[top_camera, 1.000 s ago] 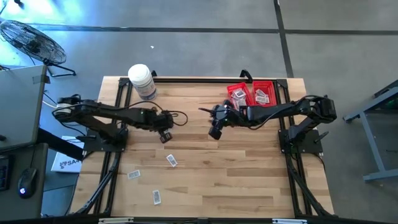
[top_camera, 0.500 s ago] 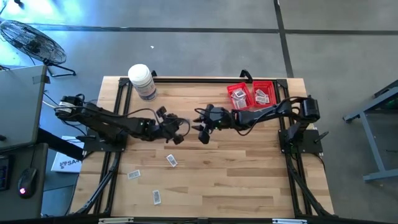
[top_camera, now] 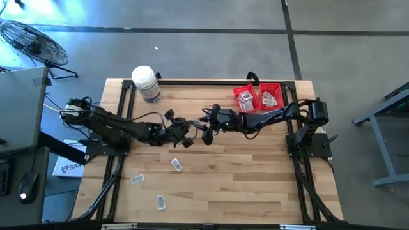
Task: Pick & Place First Aid Supplies
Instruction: Put the ointment pack into the right red bin
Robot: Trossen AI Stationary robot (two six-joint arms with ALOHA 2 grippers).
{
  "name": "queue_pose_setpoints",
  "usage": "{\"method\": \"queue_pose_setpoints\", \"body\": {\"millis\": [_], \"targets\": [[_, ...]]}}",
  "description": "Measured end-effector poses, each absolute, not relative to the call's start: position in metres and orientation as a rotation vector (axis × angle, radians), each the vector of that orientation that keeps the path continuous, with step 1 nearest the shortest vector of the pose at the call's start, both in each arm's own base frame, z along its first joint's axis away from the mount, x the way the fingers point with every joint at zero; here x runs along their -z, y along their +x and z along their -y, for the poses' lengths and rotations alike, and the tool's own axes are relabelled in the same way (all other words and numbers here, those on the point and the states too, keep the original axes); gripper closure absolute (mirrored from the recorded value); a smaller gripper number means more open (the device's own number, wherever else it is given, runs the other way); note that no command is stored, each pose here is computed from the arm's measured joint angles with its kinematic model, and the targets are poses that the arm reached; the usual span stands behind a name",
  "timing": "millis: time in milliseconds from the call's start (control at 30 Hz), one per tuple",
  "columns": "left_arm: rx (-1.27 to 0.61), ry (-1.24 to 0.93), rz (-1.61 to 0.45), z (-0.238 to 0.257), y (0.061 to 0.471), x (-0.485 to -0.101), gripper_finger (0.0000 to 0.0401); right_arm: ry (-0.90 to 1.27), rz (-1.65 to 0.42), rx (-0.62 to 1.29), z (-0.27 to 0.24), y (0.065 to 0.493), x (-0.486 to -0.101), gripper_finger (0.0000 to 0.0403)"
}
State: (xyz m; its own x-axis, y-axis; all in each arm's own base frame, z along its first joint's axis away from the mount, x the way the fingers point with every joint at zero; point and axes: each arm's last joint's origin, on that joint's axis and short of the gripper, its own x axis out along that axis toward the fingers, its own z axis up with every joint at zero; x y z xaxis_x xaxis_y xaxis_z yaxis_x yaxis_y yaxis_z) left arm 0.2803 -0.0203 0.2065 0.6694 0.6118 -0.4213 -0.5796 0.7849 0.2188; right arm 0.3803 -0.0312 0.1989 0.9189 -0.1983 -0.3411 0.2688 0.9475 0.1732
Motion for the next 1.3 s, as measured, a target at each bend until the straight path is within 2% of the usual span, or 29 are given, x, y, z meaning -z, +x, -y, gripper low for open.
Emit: {"method": "queue_pose_setpoints", "body": {"millis": [167,433,500,667,967,1167,1300], "targets": [[-0.665,0.073,-0.483,0.021,0.282,-0.207,0.0401,0.245,-0.347,0.252,0.031,0.379,-0.197,0.0284],[-0.662,0.074,-0.489,0.021,0.282,-0.207,0.0401,0.228,-0.346,0.260,0.032,0.379,-0.197,0.0384],[-0.655,0.066,-0.490,0.021,0.282,-0.207,0.0401,0.223,-0.351,0.261,0.032,0.379,-0.197,0.0397],[-0.637,0.041,-0.491,0.021,0.282,-0.206,0.0373,0.216,-0.357,0.271,0.032,0.379,-0.196,0.0390],[-0.675,0.138,-0.597,0.017,0.260,-0.216,0.0262,0.185,-0.417,0.330,0.033,0.374,-0.195,0.0399],[-0.864,0.147,-0.610,0.009,0.224,-0.235,0.0237,0.074,-0.570,0.569,0.040,0.338,-0.222,0.0400],[-0.897,0.091,-0.596,0.007,0.210,-0.237,0.0236,0.044,-0.707,0.795,0.056,0.297,-0.242,0.0401]]}}
